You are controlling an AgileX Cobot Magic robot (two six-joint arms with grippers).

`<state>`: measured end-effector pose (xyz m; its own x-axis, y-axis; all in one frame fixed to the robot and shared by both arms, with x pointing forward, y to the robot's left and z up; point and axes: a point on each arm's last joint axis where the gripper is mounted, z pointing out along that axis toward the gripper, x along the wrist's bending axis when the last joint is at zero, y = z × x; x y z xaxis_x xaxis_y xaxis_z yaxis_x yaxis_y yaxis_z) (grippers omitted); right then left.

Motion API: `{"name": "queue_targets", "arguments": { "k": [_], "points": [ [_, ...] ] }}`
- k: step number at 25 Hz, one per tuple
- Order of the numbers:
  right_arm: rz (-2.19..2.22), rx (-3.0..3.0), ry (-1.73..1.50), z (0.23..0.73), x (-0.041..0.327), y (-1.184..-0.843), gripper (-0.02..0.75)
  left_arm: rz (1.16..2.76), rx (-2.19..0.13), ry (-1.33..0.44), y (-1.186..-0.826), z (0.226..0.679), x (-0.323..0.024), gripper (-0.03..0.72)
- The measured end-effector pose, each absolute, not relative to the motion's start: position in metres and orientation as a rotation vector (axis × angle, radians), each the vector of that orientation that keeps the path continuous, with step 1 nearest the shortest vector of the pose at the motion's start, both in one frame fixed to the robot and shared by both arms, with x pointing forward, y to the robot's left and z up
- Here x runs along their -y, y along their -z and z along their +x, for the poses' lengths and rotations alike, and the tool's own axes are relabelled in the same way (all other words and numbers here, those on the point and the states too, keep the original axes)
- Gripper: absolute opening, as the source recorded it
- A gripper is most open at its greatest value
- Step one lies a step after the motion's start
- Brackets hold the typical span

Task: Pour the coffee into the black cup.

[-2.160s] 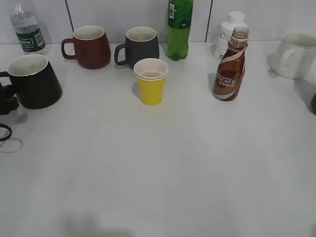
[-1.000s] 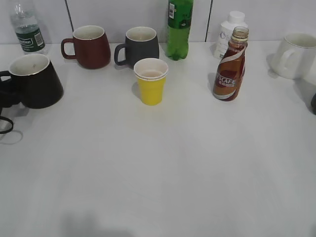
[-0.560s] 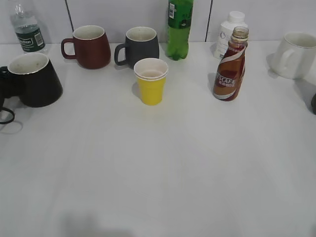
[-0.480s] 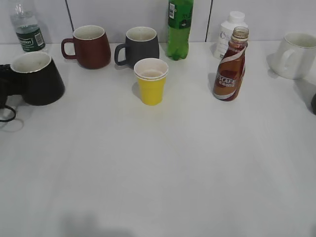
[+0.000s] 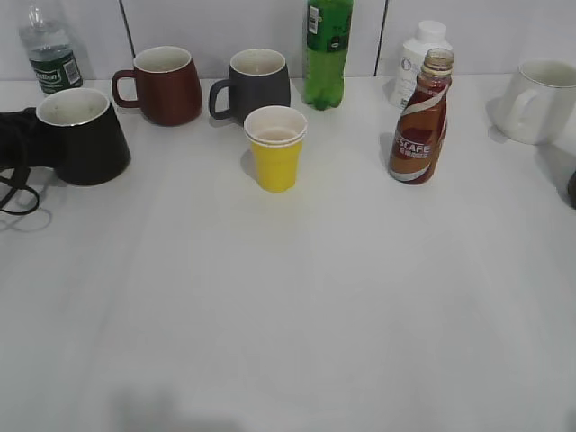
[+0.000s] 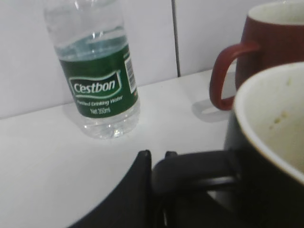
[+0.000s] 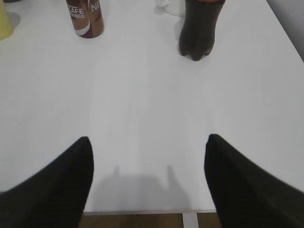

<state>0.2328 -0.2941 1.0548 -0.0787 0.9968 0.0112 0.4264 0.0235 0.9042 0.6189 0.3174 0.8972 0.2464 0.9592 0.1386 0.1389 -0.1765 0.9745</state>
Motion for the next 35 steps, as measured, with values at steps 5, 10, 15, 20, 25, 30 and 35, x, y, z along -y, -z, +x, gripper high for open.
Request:
{"name": "queue_targets", "arguments": {
  "k": [5,10,15,20,25,30,35],
  "points": [
    [1.484,-1.594,-1.022,0.233,0.294,-1.055,0.571,1.526,-1.097,-1.023,-0.899,0.617,-0.317,0.044],
    [1.484,-1.594,-1.022,0.233,0.294,-1.055,0.571,1.505,-1.106,-0.996,-0.918,0.593,-0.313,0.036],
    [1.484,-1.594,-1.022,0.233,0.294,-1.055,0.571,1.428,-1.041,-1.022,-0.949,0.560,-0.307,0.036],
    [1.484,-1.594,-1.022,0.233,0.294,-1.055,0.571,1.353,-0.999,-0.979,-0.973,0.549,-0.298,0.036],
    [1.480,-1.589,-1.001,0.233,0.296,-1.055,0.571,1.382,-0.892,-0.874,-0.979,0.544,-0.260,0.036],
    [1.475,-1.582,-0.977,0.233,0.297,-1.055,0.571,1.442,-0.779,-0.771,-0.978,0.536,-0.222,0.036],
    [1.475,-1.582,-0.976,0.233,0.297,-1.055,0.571,1.512,-0.708,-0.698,-0.973,0.530,-0.206,0.035]
  ]
}}
